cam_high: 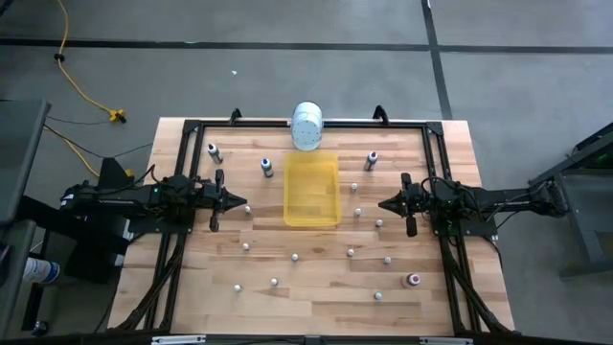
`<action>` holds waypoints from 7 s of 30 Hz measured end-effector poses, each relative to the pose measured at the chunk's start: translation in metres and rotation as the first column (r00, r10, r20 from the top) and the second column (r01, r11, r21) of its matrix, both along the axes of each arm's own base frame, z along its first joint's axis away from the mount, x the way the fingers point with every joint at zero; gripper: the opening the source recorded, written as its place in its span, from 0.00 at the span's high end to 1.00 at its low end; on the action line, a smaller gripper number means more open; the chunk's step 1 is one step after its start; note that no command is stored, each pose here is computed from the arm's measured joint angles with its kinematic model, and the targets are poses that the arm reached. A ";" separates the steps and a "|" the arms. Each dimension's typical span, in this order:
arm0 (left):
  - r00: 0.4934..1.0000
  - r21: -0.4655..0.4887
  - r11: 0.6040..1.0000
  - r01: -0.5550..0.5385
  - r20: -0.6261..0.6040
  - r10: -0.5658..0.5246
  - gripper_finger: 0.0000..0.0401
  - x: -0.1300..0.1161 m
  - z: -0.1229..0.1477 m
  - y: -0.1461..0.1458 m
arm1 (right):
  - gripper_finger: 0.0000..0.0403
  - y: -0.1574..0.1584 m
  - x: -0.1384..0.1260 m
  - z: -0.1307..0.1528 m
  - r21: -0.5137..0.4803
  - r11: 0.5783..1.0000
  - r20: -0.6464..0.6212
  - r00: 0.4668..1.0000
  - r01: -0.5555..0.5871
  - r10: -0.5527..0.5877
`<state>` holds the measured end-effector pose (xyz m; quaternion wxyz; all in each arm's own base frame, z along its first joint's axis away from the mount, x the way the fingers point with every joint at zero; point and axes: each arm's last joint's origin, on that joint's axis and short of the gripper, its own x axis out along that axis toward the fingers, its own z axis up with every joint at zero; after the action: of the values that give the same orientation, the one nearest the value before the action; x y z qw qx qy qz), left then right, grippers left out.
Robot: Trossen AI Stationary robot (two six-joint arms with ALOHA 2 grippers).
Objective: Pick & Place food coloring
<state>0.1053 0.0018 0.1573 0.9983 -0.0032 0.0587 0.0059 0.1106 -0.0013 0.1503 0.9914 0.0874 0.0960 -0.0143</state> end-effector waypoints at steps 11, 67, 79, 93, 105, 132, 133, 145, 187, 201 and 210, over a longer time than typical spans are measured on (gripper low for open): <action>1.000 0.000 1.000 0.000 0.000 0.000 1.00 0.000 0.000 0.000 | 1.00 0.000 0.000 0.000 0.000 1.000 0.000 1.000 0.000 0.000; 1.000 -0.018 0.999 0.029 0.010 -0.029 1.00 0.000 0.001 -0.001 | 1.00 0.000 0.000 0.000 0.000 1.000 0.000 1.000 0.000 0.000; 0.991 -0.128 0.991 -0.048 0.120 0.064 1.00 0.000 0.012 0.001 | 1.00 0.000 0.000 0.000 0.000 1.000 0.000 1.000 0.000 0.000; 0.988 -0.091 0.989 -0.121 0.085 0.129 1.00 -0.015 0.086 0.003 | 1.00 0.000 0.000 0.000 0.000 1.000 -0.003 1.000 0.000 0.000; 0.930 -0.035 0.935 -0.352 -0.130 0.345 0.98 -0.018 0.175 0.009 | 1.00 0.000 0.000 0.000 0.000 1.000 -0.003 1.000 0.000 0.000; 0.126 0.096 0.551 -0.829 -0.928 0.351 0.28 0.050 0.223 0.146 | 1.00 0.000 0.000 0.000 0.000 1.000 -0.003 1.000 0.000 0.000; 0.118 0.088 0.539 -0.838 -0.934 0.336 0.28 0.052 0.220 0.150 | 1.00 0.000 0.000 0.000 0.000 1.000 -0.003 1.000 0.000 0.000; -0.040 0.084 0.218 -0.972 -0.980 0.196 0.28 0.049 0.174 0.171 | 1.00 0.000 0.000 0.000 0.000 1.000 -0.003 1.000 0.000 0.000; -0.104 0.022 -0.337 -0.941 -0.968 0.227 0.28 0.022 0.069 0.202 | 1.00 0.000 0.000 0.000 0.000 1.000 -0.003 1.000 0.000 0.000; -0.060 -0.049 -0.386 -0.921 -0.962 0.268 0.28 0.025 0.054 0.204 | 1.00 0.000 0.000 0.000 0.000 1.000 -0.003 1.000 0.000 0.000; -0.075 -0.050 -0.388 -0.920 -0.951 0.301 0.28 0.024 0.059 0.204 | 1.00 0.000 0.000 0.000 0.000 1.000 -0.003 1.000 0.000 0.000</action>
<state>0.1291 0.2063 0.2159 0.4349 -0.5395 0.3359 0.6379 0.1107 -0.0013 0.1500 0.9913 0.0875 0.0976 -0.0143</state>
